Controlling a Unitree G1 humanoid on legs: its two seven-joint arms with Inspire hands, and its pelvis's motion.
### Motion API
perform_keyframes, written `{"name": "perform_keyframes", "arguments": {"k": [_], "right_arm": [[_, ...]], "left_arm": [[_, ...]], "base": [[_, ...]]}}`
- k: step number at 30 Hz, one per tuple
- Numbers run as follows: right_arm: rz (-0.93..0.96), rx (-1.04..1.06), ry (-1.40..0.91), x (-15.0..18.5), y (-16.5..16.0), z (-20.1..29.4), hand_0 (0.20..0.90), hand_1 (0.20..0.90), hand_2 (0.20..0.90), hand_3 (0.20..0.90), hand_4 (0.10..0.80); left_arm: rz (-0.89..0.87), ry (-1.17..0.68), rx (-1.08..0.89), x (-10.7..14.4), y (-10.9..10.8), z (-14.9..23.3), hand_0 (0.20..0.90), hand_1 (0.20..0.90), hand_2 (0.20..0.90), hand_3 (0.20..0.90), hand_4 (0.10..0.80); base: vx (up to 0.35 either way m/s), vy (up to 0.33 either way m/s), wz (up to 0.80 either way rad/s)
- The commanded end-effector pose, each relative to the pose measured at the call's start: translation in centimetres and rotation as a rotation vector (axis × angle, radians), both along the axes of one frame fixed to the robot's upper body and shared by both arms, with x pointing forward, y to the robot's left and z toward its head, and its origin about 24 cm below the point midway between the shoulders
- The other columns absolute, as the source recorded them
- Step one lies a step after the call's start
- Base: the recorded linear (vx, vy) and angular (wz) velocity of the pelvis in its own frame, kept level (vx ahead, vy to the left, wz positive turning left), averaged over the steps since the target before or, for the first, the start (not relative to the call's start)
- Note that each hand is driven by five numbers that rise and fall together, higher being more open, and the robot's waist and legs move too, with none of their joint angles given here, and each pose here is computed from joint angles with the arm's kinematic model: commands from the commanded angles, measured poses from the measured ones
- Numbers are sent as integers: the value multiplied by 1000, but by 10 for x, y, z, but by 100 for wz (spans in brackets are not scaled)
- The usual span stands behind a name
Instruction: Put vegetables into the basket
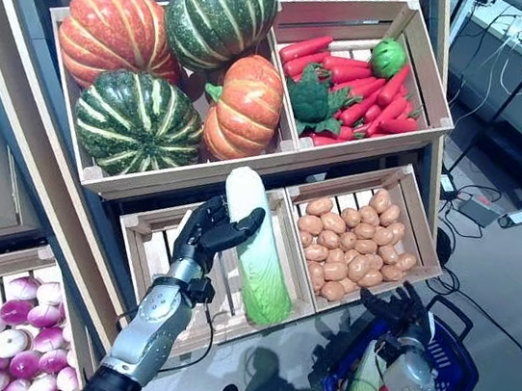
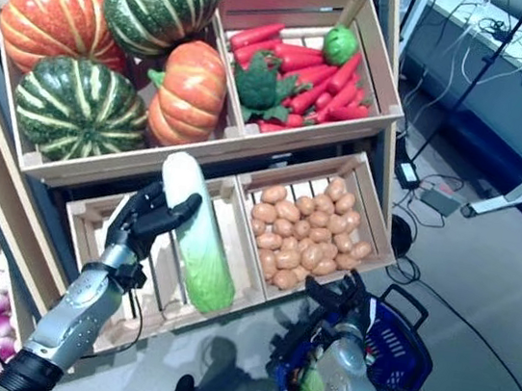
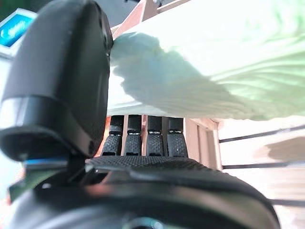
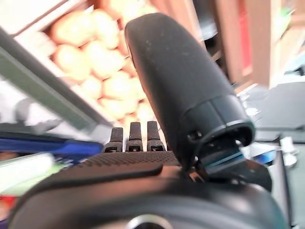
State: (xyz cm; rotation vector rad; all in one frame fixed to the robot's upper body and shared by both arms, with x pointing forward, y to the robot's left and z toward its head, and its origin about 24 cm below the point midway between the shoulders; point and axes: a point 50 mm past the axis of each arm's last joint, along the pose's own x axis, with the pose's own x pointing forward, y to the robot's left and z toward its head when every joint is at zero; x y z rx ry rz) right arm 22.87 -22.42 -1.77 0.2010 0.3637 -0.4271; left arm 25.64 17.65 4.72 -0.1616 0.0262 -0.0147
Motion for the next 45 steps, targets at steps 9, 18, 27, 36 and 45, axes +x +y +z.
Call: {"name": "perform_keyframes", "arguments": {"k": [9, 18, 27, 36, 45], "right_arm": [[547, 158, -447, 21, 35, 78, 900, 900, 900, 900, 800], [790, 178, -536, 21, 55, 95, 900, 900, 900, 900, 800], [1123, 249, -443, 7, 78, 89, 900, 900, 900, 900, 800], [1266, 299, -366, -1, 80, 81, 900, 900, 900, 900, 800], [1297, 329, -323, -7, 84, 73, 900, 900, 900, 900, 800]], "left_arm": [[-71, -334, 28, 10, -1, 61, 300, 300, 300, 300, 400], [-137, -333, 9, 8, -4, 61, 300, 300, 300, 300, 400], [-215, -331, 21, 4, -10, 59, 300, 300, 300, 300, 400], [-266, -332, 46, 3, -13, 59, 300, 300, 300, 300, 400], [-283, -345, 39, 0, -16, 59, 300, 300, 300, 300, 400]], "base": [[-1, -3, 0], [-4, -15, 3], [0, 0, 0], [11, -2, 5], [1, 1, 0]]}}
